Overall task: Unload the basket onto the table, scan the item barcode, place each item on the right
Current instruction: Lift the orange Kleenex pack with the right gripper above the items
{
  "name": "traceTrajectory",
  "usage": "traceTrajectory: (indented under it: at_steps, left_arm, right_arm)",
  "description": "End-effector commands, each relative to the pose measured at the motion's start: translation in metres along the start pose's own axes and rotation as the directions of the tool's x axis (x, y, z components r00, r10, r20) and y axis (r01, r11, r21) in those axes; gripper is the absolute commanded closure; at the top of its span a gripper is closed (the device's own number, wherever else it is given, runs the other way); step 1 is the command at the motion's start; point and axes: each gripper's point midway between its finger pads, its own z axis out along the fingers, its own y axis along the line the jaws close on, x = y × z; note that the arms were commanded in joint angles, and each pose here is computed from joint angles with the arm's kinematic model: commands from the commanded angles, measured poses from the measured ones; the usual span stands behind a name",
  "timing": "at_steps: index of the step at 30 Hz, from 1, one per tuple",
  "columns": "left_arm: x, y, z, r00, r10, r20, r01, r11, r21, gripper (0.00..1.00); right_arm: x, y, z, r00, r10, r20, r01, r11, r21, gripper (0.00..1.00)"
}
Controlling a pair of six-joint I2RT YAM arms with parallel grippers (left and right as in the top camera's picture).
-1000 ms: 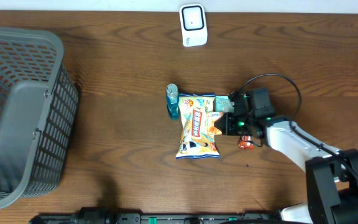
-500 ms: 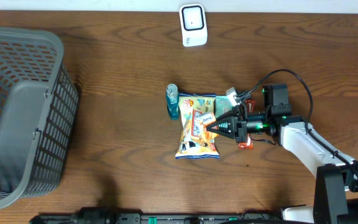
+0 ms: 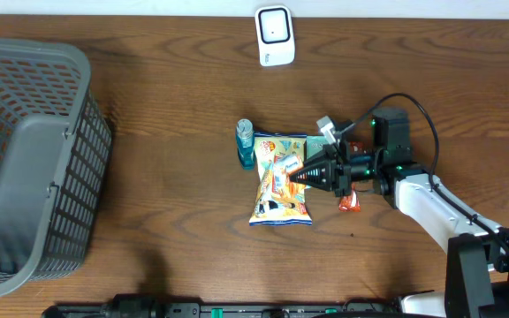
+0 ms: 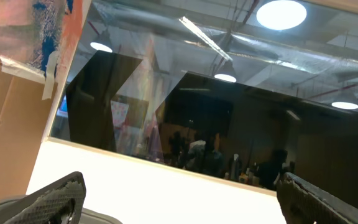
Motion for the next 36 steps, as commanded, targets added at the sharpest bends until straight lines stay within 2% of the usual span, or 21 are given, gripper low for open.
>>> traceTrajectory:
  at_steps: [1,3,9,16,21,26,32,36]
  left_arm:
    - [0.0,0.002,0.0,1.0,-0.002,0.002,0.002,1.0,-0.008,0.02]
    - [0.001,0.002,0.0,1.0,-0.002,0.0,0.002,1.0,-0.009,0.02]
    - [0.013,0.005,0.008,1.0,-0.001,-0.019,0.0,1.0,-0.014,0.02]
    - [0.046,0.012,0.027,0.998,0.0,-0.064,-0.002,1.0,-0.024,0.02]
    - [0.08,0.011,0.038,0.991,-0.032,-0.133,0.033,0.999,0.004,0.02]
    - [0.117,0.02,0.047,0.977,-0.074,-0.201,0.07,0.997,-0.029,0.02]
    - [0.177,0.035,0.051,0.938,-0.132,-0.321,0.109,0.99,-0.087,0.02]
    - [0.221,0.035,0.053,0.906,-0.139,-0.399,0.125,0.99,-0.06,0.02]
  right_arm:
    - [-0.009,0.011,0.001,0.963,0.267,-0.016,-0.268,0.963,-0.028,0.99]
    - [-0.017,0.016,0.002,0.96,0.278,-0.017,-0.279,0.96,-0.029,0.99]
    - [-0.039,0.044,0.004,0.981,0.191,-0.021,-0.192,0.981,-0.039,0.99]
    - [-0.043,0.078,0.012,0.988,0.144,-0.047,-0.147,0.987,-0.06,0.99]
    - [-0.045,0.089,0.012,0.993,0.105,-0.045,-0.108,0.992,-0.063,0.99]
    - [-0.045,0.09,0.012,0.994,0.103,-0.044,-0.105,0.992,-0.062,0.99]
    - [-0.048,0.087,0.012,0.995,0.096,-0.023,-0.097,0.994,-0.05,0.99]
    - [-0.047,0.088,0.012,0.995,0.096,-0.03,-0.098,0.994,-0.054,0.99]
